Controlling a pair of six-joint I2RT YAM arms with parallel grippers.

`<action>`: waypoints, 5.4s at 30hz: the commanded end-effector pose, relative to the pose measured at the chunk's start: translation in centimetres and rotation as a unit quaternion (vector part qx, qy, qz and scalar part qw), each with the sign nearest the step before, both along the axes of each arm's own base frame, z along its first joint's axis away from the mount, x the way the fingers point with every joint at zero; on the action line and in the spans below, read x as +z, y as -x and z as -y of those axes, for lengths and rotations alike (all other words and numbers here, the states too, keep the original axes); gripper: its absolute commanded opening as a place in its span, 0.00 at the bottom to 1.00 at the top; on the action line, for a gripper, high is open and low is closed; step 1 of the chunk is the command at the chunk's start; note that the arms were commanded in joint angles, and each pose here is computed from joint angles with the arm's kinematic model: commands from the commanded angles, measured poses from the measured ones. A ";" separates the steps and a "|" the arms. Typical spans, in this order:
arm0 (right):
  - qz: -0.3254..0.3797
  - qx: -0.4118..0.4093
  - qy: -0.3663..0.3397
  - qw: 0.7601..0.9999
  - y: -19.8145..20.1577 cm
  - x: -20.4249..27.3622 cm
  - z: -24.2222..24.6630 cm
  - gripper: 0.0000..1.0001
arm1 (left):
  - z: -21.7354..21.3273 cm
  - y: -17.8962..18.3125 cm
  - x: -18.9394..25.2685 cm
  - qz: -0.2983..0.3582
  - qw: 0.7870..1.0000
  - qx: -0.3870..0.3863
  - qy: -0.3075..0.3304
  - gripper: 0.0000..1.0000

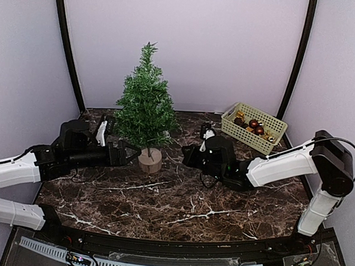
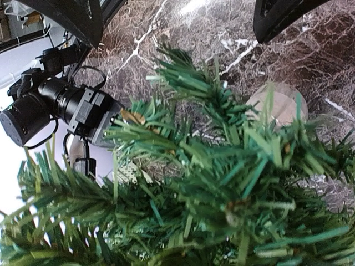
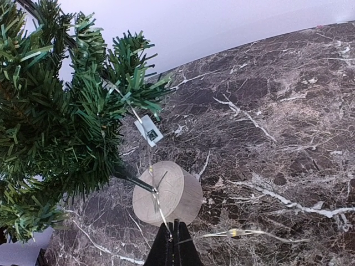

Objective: Decorate the small christmas tree
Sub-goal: Wrap the side of the string light in the gap of the branches.

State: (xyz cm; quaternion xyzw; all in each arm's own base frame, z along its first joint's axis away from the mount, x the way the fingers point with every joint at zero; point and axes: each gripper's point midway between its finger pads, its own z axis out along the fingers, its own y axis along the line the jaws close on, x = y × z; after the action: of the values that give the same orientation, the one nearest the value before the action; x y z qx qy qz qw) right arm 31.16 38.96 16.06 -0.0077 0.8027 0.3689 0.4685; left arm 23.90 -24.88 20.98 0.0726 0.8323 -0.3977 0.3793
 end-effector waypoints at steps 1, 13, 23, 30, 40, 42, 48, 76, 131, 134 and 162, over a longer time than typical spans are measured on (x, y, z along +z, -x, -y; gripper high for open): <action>0.000 -0.003 -0.009 1.000 0.1 -0.5 -0.1 0.00 | -0.2 -1.0 0.5 0.019 0.999 0.030 0.020 0.91; -0.006 0.001 -0.004 1.000 0.4 -1.5 -0.2 0.00 | -1.4 -1.2 -3.6 -0.019 0.997 0.073 0.016 0.20; -0.021 0.004 0.005 1.000 1.0 -3.1 -0.4 0.00 | -1.8 -0.2 -2.9 0.004 0.997 0.059 0.040 0.25; -0.020 0.000 0.006 1.000 0.9 -3.0 -0.3 0.00 | 0.1 -0.3 1.4 0.045 0.998 0.011 0.051 0.73; -0.019 -0.001 0.007 1.000 0.9 -2.9 -0.3 0.00 | 1.3 -2.4 0.7 0.032 0.999 0.025 0.029 0.82; -0.019 -0.003 0.007 1.000 0.9 -2.9 -0.3 0.00 | 1.3 -2.6 0.1 0.022 0.999 0.029 0.021 0.67; -0.019 -0.017 0.012 1.000 0.7 -3.1 0.3 0.00 | -0.2 -2.4 -1.0 0.009 0.998 0.060 0.009 0.21; -0.030 0.012 0.013 0.999 1.7 -3.7 -0.5 0.29 | -5.6 -3.2 -3.4 0.021 0.997 0.077 -0.023 0.00; 0.085 0.344 0.156 0.922 11.4 -0.8 -0.4 0.50 | -7.2 -4.7 -3.3 0.017 0.995 0.066 -0.067 0.00; 0.068 0.277 0.166 0.944 9.8 -0.8 1.5 0.12 | -7.6 -5.0 -3.2 0.019 0.994 0.078 -0.070 0.00; -0.030 -0.105 0.195 0.975 6.6 3.9 21.5 0.00 | -8.5 -4.7 -3.4 0.014 0.994 0.084 -0.073 0.00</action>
State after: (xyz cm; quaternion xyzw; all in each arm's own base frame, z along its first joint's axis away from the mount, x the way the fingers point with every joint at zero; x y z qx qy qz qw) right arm 23.65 19.53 17.71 -0.0679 0.8781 0.1671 0.4431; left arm 28.65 -17.00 16.87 0.0366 0.8579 -0.3099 0.4082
